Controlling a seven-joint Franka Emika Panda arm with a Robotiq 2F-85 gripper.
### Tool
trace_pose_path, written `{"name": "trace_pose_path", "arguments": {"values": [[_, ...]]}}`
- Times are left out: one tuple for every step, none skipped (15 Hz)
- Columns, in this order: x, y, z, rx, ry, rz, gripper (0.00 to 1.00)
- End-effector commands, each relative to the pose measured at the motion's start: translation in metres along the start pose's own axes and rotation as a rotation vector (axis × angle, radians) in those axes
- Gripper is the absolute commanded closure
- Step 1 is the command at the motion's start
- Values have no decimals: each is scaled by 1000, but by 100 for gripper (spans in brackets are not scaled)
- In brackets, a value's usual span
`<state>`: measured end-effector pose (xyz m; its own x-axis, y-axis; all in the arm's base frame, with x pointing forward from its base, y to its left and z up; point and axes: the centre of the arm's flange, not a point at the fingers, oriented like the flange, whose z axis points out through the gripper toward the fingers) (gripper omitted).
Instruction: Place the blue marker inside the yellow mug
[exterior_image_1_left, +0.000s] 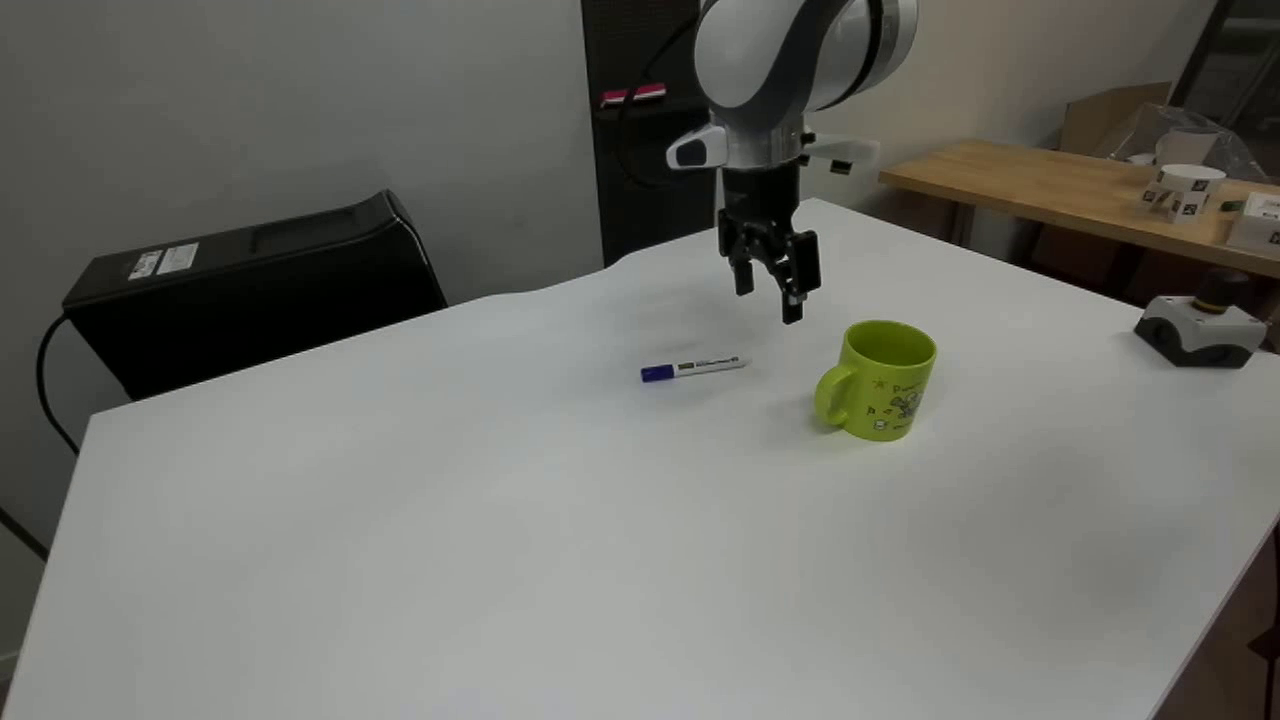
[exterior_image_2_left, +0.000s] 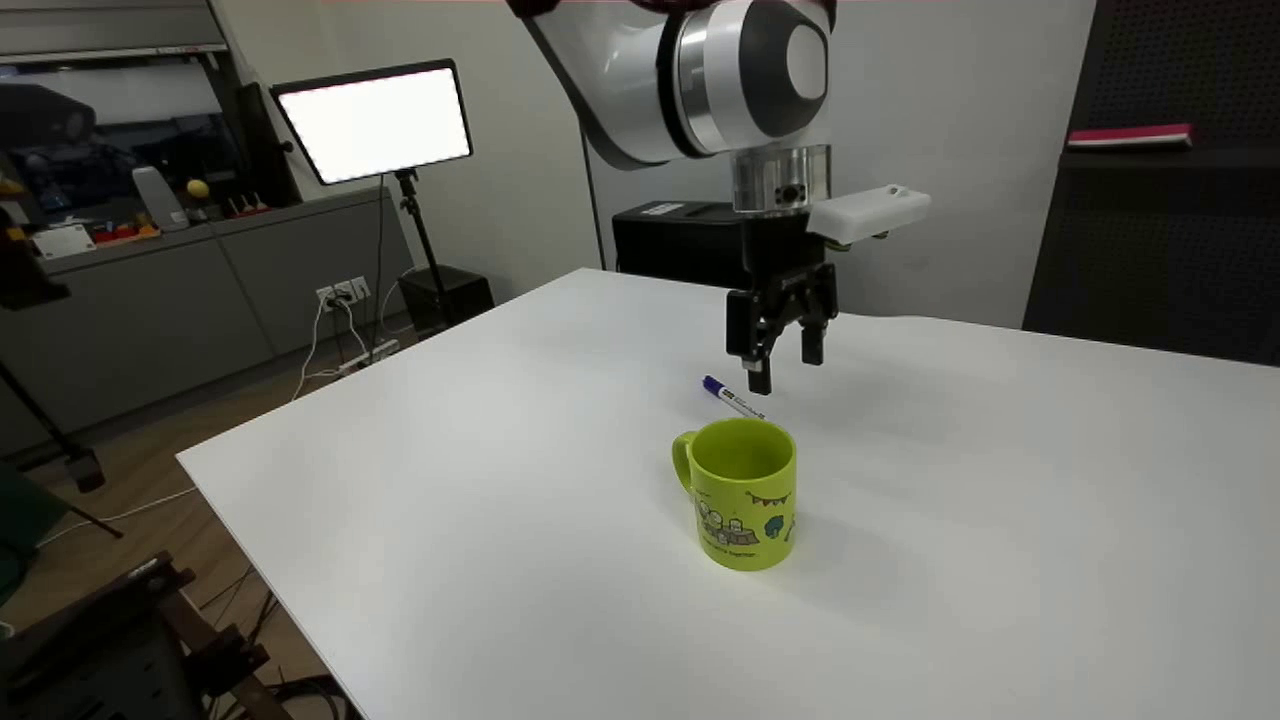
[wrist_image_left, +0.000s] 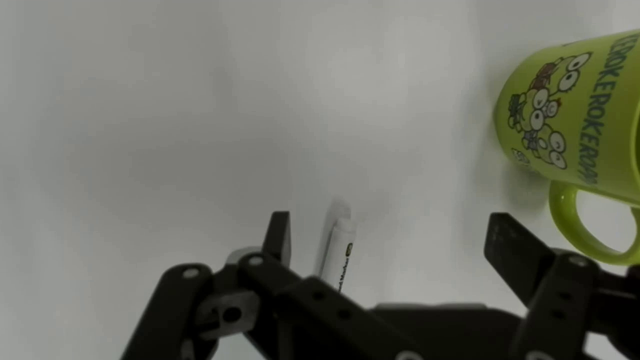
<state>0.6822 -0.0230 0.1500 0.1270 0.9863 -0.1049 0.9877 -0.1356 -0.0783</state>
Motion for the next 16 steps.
{"name": "trace_pose_path", "arguments": {"values": [[9, 16, 13, -36, -32, 21, 0], [12, 18, 16, -42, -30, 28, 0], [15, 19, 20, -40, -20, 33, 0], [19, 20, 23, -44, -18, 41, 0], [24, 20, 26, -45, -15, 49, 0], [29, 20, 29, -46, -17, 55, 0], [33, 20, 31, -49, -16, 62, 0], [37, 21, 33, -50, -18, 66, 0], [42, 21, 36, -52, -18, 72, 0], [46, 21, 38, -54, -21, 80, 0], [50, 21, 41, -57, -22, 86, 0], [55, 21, 43, -57, -21, 93, 0], [59, 21, 45, -63, -20, 97, 0], [62, 22, 47, -64, -21, 98, 0], [65, 21, 50, -66, -20, 100, 0], [68, 21, 52, -66, -21, 101, 0]]}}
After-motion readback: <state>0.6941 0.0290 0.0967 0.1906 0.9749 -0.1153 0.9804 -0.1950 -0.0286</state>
